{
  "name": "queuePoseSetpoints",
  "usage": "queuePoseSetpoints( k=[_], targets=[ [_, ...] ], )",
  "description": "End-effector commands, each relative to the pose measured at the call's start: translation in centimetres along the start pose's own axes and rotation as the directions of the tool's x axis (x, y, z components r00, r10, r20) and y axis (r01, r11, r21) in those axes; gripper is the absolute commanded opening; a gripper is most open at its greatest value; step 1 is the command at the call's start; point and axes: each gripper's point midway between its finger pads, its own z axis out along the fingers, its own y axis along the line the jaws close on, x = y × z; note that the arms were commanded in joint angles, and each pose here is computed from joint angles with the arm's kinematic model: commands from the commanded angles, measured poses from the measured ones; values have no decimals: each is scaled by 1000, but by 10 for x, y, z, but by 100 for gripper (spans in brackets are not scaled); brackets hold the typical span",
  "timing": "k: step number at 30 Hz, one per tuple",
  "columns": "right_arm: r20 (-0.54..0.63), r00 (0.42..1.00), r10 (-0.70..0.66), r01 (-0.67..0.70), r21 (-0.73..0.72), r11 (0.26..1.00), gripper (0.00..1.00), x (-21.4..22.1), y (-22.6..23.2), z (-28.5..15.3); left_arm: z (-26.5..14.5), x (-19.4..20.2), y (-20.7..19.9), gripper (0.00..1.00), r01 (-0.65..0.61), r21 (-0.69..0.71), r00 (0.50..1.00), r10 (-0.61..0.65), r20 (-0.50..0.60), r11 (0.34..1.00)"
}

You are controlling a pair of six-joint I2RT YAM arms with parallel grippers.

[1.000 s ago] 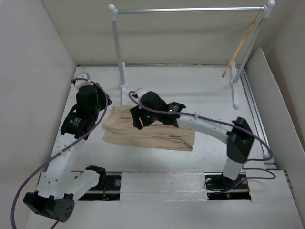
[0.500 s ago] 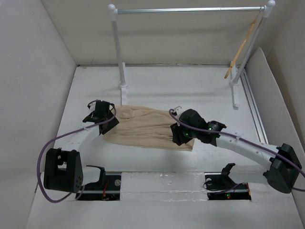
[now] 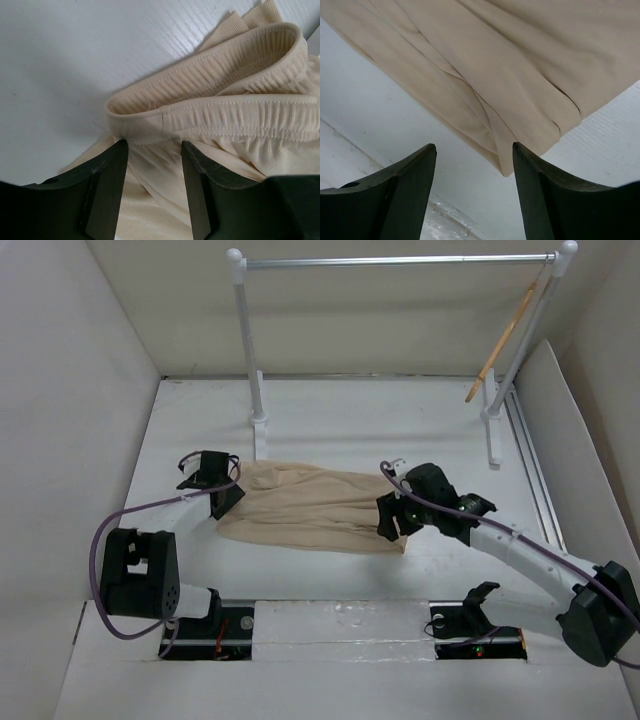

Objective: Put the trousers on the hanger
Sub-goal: Fold the trousers at the center of the board.

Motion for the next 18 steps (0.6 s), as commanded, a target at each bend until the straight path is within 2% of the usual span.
queuePoseSetpoints(
  k=[1, 6, 14, 15, 18],
  targets=[
    [55, 998, -38, 40, -36, 999, 69, -13, 1, -7, -15, -23, 7, 44, 58, -45, 994, -54, 96, 997],
    [40, 999, -35, 37, -33, 999, 69, -10, -4, -5, -19, -28, 12, 47, 77, -53, 988, -70, 136, 996],
    [31, 999, -32, 33, -14, 999, 71, -4, -13, -10, 0, -23, 10, 50, 39, -89, 995, -30, 96, 995],
    [32, 999, -28, 28, -6, 1000, 71, -4, -17, -11, 2, -23, 10, 49, 36, -95, 995, -27, 95, 995],
    [32, 999, -15, 14, 22, 1000, 72, -1, -26, -15, 3, -28, 6, 26, 33, -96, 995, -23, 102, 995]
  ],
)
